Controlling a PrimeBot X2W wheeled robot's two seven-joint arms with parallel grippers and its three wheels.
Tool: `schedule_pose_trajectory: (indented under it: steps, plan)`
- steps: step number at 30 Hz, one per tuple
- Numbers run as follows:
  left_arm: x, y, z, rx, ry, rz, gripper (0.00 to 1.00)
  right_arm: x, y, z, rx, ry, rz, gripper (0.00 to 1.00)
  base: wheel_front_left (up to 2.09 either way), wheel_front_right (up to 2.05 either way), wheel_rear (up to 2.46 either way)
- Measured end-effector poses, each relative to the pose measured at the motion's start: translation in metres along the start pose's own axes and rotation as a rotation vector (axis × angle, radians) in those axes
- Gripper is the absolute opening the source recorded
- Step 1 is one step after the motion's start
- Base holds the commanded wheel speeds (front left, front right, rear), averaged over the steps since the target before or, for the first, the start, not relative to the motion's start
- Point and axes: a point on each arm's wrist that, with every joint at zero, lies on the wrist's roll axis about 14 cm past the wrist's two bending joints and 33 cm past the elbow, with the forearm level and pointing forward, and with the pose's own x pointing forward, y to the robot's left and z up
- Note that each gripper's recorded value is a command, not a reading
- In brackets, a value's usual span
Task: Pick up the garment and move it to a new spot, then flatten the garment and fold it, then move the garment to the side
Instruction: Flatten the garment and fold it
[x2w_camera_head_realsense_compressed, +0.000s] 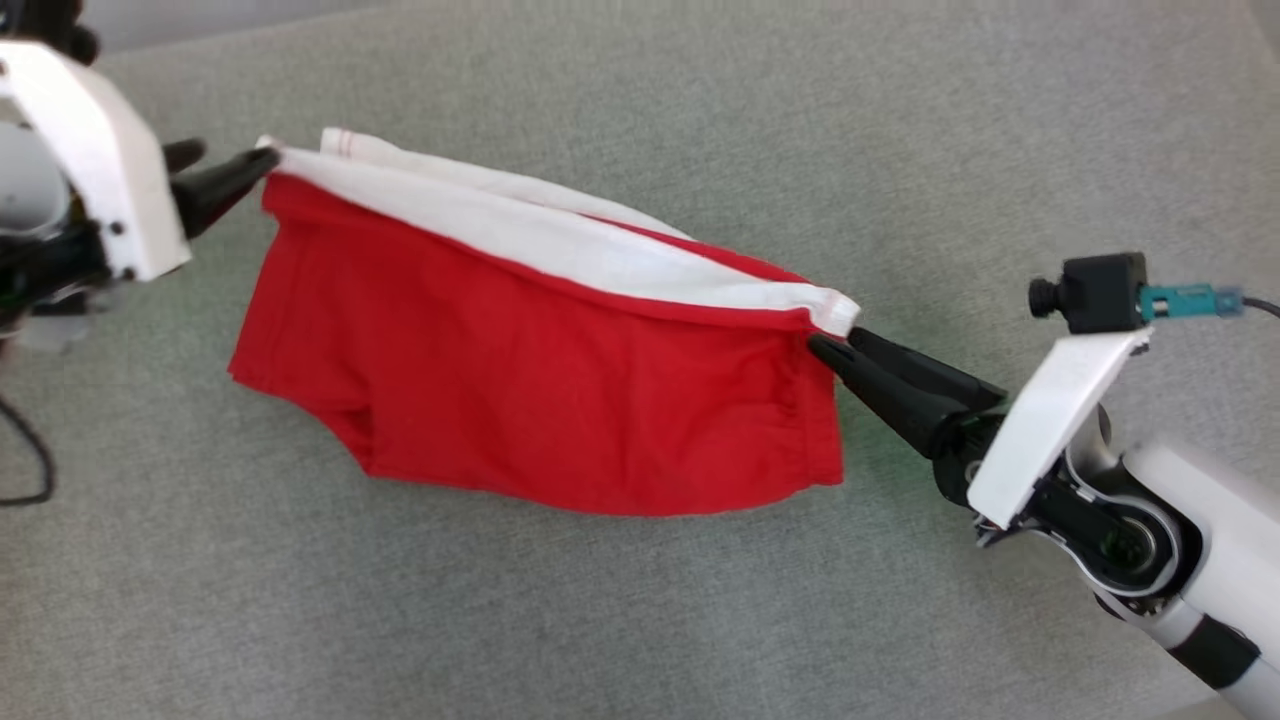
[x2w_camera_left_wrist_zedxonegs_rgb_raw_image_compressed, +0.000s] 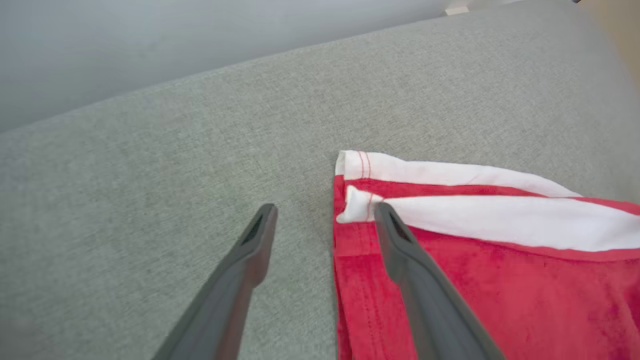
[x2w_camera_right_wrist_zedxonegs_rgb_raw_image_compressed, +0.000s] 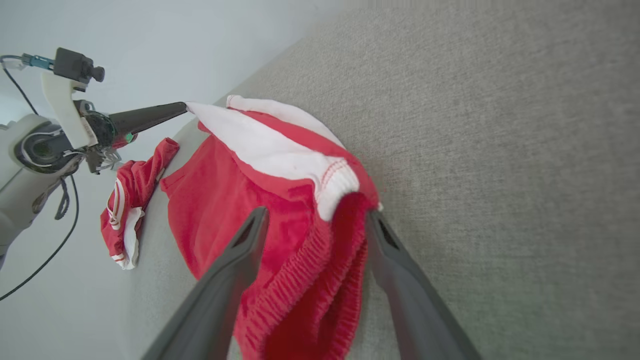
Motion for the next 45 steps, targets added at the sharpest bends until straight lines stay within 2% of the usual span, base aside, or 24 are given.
schedule_pose_trajectory:
  steps: [8,13,18,23,29,30,31,32,38,45]
  plan:
    - [-0.008,0.003,-0.015,0.083,0.09,0.012,1.0,-0.032,-0.013,-0.004,0.04,-0.052,-0.052,1.0,0.0,0.0,0.0]
    - [0.002,-0.006,-0.053,0.084,0.266,-0.03,1.0,-0.041,-0.018,-0.005,0.077,-0.099,-0.067,1.0,0.0,0.0,0.0]
    - [0.007,-0.005,-0.062,0.105,0.34,-0.031,1.0,-0.051,-0.023,-0.008,0.108,-0.138,-0.088,1.0,0.0,0.0,0.0]
    - [0.012,-0.029,-0.066,0.055,0.403,-0.12,1.0,-0.063,-0.029,-0.013,0.133,-0.171,-0.117,1.0,0.0,0.0,0.0]
    - [0.005,-0.048,-0.071,0.088,0.476,-0.151,1.0,-0.074,-0.032,-0.014,0.143,-0.195,-0.138,1.0,0.0,0.0,0.0]
    - [0.004,-0.048,-0.072,0.089,0.487,-0.144,0.89,-0.074,-0.032,-0.015,0.144,-0.196,-0.138,1.0,0.0,0.0,0.0]
    - [0.003,-0.047,-0.073,0.092,0.493,-0.132,0.25,-0.074,-0.032,-0.015,0.145,-0.196,-0.138,1.0,0.0,0.0,0.0]
    - [0.002,-0.045,-0.075,0.087,0.498,-0.116,0.0,-0.074,-0.031,-0.015,0.146,-0.197,-0.136,1.0,0.0,0.0,0.0]
    - [-0.015,-0.048,-0.083,0.057,0.516,-0.097,0.0,-0.077,-0.026,-0.012,0.128,-0.204,-0.12,1.0,0.0,0.0,0.0]
    - [-0.056,-0.065,-0.083,0.03,0.494,-0.092,0.0,-0.086,-0.014,-0.012,0.108,-0.198,-0.09,1.0,0.0,0.0,0.0]
